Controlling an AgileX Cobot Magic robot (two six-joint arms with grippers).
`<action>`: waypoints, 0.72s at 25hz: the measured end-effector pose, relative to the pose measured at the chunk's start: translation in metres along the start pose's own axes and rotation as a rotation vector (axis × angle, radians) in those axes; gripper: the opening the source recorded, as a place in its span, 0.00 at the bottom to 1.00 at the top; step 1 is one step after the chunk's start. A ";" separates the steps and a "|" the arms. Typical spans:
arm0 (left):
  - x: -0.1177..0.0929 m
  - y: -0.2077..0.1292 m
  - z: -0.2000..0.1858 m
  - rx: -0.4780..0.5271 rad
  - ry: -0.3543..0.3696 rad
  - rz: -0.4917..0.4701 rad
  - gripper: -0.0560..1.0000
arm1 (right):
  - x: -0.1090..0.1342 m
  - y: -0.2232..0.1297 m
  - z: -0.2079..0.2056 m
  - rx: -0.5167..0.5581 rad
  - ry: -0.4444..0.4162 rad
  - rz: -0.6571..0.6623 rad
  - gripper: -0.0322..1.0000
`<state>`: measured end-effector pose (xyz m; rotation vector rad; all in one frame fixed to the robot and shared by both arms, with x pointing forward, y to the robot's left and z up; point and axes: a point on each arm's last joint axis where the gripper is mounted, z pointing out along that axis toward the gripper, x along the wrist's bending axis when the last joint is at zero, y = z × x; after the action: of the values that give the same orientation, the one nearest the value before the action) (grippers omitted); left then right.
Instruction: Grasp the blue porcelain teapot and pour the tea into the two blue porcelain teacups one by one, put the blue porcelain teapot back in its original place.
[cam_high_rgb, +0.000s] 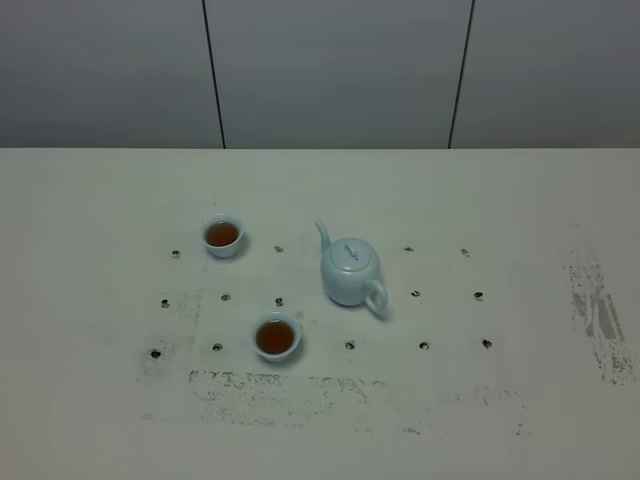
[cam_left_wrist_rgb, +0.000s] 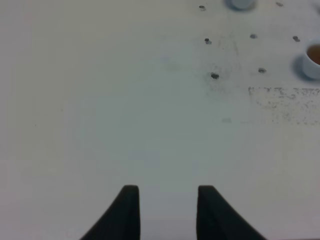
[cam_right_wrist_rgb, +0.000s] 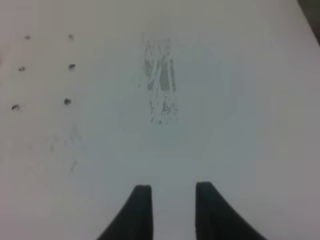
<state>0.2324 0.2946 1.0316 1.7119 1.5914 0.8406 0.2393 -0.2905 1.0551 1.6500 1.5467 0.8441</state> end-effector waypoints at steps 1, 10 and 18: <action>0.000 0.000 0.000 0.000 0.000 0.000 0.38 | 0.000 -0.001 -0.002 -0.018 -0.016 0.005 0.25; 0.000 0.000 0.000 0.000 0.000 0.000 0.38 | 0.003 -0.006 -0.008 -0.064 -0.036 -0.001 0.25; 0.000 0.000 0.000 0.000 0.000 0.000 0.38 | 0.003 -0.006 -0.008 -0.065 0.006 -0.022 0.25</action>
<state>0.2324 0.2946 1.0316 1.7119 1.5914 0.8406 0.2294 -0.2872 1.0546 1.5820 1.5227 0.8789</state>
